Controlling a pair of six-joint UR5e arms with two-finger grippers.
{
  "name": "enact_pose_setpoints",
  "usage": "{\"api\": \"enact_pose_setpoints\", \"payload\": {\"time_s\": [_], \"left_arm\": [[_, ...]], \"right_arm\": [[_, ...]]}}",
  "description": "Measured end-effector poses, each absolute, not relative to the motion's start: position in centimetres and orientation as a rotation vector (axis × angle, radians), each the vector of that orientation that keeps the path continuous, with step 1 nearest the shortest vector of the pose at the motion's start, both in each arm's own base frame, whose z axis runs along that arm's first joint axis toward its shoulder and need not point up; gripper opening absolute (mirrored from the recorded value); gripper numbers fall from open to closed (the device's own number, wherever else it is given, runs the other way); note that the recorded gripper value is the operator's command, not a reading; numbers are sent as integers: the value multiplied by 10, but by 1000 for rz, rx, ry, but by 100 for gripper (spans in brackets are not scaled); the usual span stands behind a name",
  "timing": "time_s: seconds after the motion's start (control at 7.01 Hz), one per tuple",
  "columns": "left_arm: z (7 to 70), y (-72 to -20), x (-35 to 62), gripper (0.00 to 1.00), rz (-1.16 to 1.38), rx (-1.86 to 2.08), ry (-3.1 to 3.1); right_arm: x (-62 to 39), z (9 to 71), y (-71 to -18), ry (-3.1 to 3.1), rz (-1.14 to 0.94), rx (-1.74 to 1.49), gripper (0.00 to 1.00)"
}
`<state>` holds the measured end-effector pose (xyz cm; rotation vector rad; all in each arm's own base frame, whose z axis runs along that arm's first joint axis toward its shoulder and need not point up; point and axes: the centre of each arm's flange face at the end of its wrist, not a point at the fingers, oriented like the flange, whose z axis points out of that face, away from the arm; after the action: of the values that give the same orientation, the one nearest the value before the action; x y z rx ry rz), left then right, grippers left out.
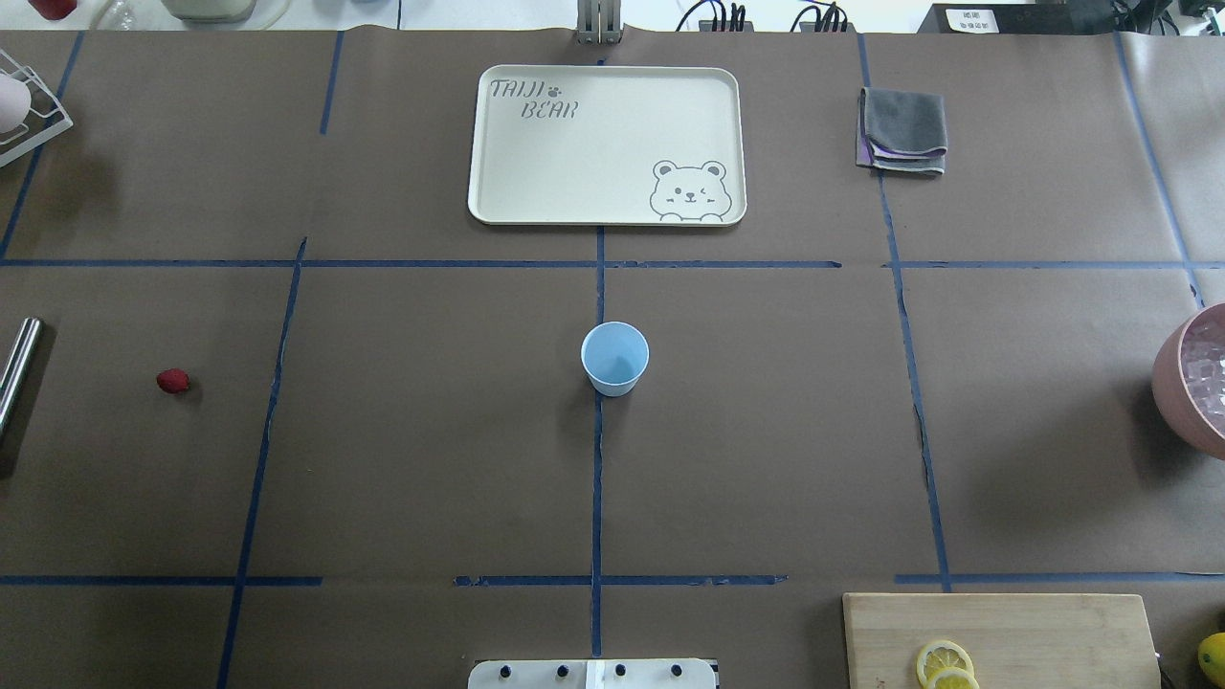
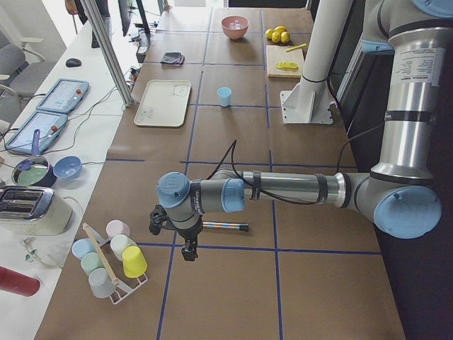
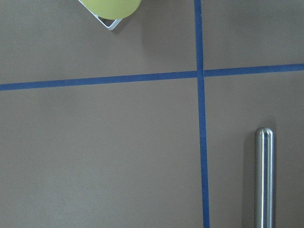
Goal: Mash ice and strawberries in cup
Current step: 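Lower the right gripper into the pink bowl and grasp an ice cube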
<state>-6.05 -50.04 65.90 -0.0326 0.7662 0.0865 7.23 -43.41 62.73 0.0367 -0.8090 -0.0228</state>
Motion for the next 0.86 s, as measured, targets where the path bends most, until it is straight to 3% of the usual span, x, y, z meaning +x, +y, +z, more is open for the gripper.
{"api": "enact_pose_setpoints", "payload": {"time_s": [0.86], "left_arm": [[620,-508,-56,100,116,42,797]], "right_arm": [[72,620,-438,-807,-34,60,100]]}}
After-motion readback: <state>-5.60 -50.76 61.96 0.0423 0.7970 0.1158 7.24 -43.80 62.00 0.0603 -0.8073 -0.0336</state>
